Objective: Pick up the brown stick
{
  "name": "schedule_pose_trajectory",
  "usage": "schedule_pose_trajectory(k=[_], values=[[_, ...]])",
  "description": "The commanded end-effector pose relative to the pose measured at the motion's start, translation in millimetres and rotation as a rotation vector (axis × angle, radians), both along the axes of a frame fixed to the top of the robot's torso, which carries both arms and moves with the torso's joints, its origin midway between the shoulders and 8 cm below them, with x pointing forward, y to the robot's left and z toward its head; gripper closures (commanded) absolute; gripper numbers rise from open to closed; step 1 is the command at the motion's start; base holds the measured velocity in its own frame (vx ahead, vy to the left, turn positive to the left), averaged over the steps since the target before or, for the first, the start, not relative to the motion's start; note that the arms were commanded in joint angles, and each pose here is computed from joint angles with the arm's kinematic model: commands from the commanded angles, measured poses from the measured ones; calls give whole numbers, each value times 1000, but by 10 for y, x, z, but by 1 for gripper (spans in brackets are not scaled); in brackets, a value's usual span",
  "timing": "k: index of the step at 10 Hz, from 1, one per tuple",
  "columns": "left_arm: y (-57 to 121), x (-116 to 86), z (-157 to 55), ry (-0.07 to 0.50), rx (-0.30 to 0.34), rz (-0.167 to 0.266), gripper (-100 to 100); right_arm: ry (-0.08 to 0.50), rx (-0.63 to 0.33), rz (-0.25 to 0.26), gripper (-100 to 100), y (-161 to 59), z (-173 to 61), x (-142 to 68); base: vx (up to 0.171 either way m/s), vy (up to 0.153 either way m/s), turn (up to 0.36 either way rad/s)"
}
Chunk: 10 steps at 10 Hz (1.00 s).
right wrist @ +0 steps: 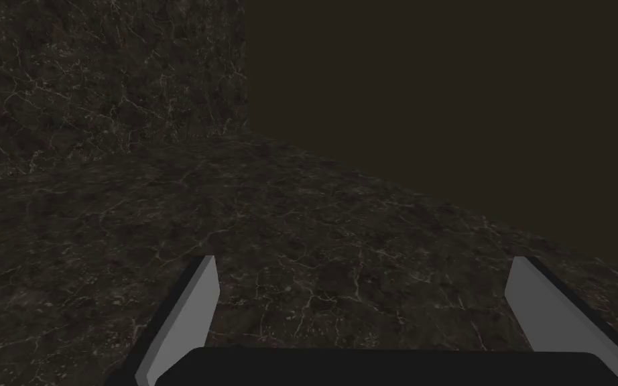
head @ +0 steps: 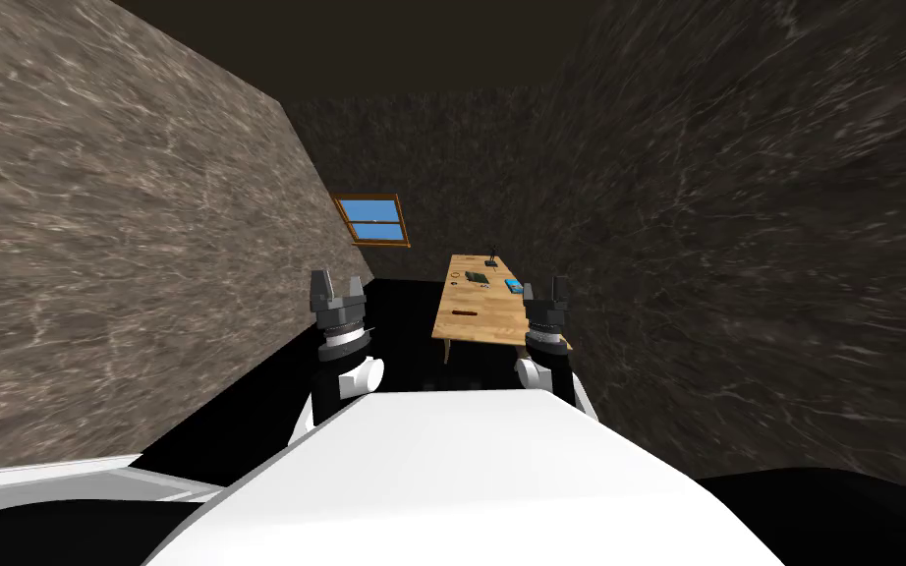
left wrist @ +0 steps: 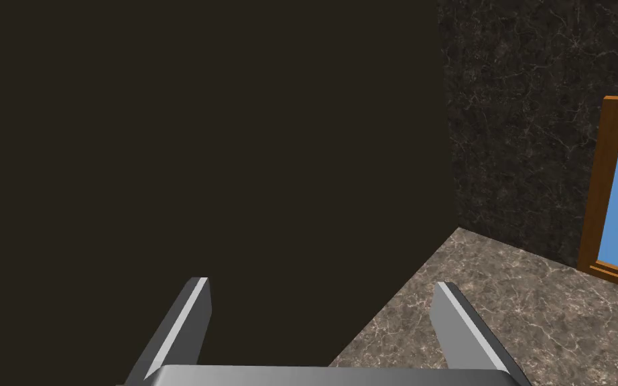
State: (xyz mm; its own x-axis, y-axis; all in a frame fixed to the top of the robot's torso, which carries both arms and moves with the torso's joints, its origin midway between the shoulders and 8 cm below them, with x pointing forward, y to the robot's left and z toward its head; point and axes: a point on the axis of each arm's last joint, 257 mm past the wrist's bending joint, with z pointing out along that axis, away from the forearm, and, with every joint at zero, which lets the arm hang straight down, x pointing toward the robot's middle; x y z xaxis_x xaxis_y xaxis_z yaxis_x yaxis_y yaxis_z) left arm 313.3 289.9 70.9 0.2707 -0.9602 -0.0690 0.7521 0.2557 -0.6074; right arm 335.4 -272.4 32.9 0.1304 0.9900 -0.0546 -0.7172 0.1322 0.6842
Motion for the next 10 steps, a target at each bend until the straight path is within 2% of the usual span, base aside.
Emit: schedule_pose_trajectory(k=[1,4,5,7,8,9,10], values=[[0,0,0,0,0,0,0,22,-36,17,-100,51,-59,25,-33,24,98],[-1,0,0,0,0,0,0,96,-131,56,-100,182,-295,97,-96,35,168],[-1,0,1,0,0,0,0,99,-145,63,-100,197,-299,97,-86,40,71],[-1,0,0,0,0,0,0,168,-217,91,-100,287,-547,142,-108,71,240],[-1,1,1,0,0,0,0,171,-235,99,-100,303,-555,141,-100,57,86],[0,0,0,0,0,0,0,212,-278,115,-100,348,-709,156,-104,50,143],[-1,0,0,0,0,0,0,213,-283,118,-100,352,-712,155,-83,34,123]])
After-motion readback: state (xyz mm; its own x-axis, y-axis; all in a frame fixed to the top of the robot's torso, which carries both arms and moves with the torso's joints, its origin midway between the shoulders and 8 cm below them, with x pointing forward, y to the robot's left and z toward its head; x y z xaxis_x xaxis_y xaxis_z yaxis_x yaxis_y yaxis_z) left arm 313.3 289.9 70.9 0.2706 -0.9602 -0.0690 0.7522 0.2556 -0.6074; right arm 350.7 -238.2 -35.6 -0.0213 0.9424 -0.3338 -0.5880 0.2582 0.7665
